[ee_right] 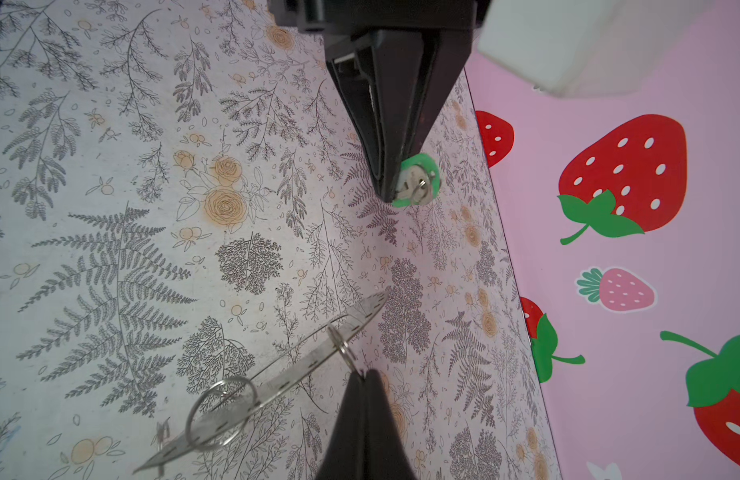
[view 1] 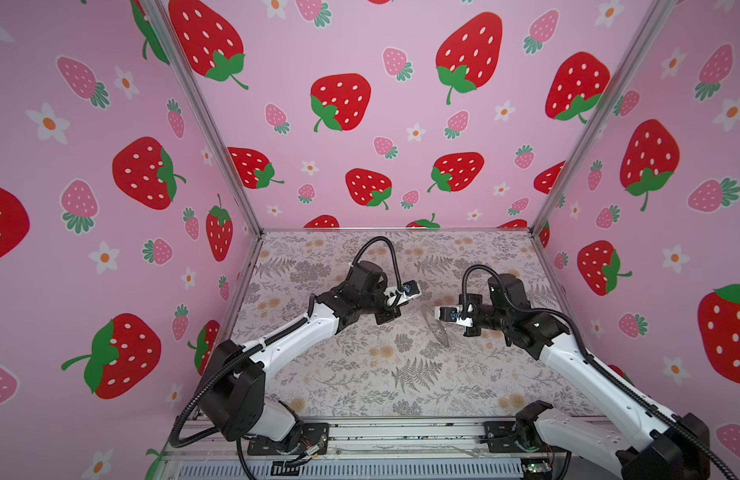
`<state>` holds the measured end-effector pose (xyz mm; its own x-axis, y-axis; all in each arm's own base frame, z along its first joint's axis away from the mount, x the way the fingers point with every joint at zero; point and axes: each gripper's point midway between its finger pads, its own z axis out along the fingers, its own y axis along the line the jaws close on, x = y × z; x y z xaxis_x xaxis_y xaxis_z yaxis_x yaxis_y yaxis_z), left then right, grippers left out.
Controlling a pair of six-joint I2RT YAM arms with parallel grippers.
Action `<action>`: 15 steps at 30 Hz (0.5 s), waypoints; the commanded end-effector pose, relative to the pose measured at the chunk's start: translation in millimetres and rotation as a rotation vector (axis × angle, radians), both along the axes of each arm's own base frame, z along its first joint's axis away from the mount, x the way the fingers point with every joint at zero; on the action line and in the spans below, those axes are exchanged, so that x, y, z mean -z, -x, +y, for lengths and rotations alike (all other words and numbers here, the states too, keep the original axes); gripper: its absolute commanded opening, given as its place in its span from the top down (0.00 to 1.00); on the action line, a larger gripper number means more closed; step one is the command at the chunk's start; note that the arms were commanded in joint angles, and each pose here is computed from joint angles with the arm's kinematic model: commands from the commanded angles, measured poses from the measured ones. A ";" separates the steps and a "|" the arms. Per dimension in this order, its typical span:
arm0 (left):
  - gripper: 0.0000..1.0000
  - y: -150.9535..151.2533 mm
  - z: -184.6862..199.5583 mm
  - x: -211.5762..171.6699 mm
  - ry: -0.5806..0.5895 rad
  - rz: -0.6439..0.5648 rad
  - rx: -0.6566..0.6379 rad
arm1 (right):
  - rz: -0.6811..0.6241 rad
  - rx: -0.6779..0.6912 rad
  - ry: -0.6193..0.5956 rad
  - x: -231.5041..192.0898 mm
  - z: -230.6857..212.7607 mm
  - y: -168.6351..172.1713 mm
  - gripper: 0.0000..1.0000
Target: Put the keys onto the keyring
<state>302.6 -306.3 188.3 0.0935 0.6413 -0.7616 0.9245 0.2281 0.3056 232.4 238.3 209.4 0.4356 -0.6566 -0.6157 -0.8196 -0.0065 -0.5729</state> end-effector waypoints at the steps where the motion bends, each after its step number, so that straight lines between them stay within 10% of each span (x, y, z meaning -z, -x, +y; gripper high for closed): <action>1: 1.00 6.5 -6.2 14.8 0.014 0.049 0.020 | -0.007 0.024 -0.016 2.3 -1.5 -3.3 1.00; 15: 1.00 5.9 2.8 93.1 -0.191 0.216 -0.068 | 0.012 0.059 0.010 10.2 -5.8 -3.7 1.00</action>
<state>300.2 -307.6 107.3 -0.0613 0.7378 -0.6722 0.9557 0.2377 0.1737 237.9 232.3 195.7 0.3852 -0.6931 -0.6093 -0.8282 0.0315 -0.5595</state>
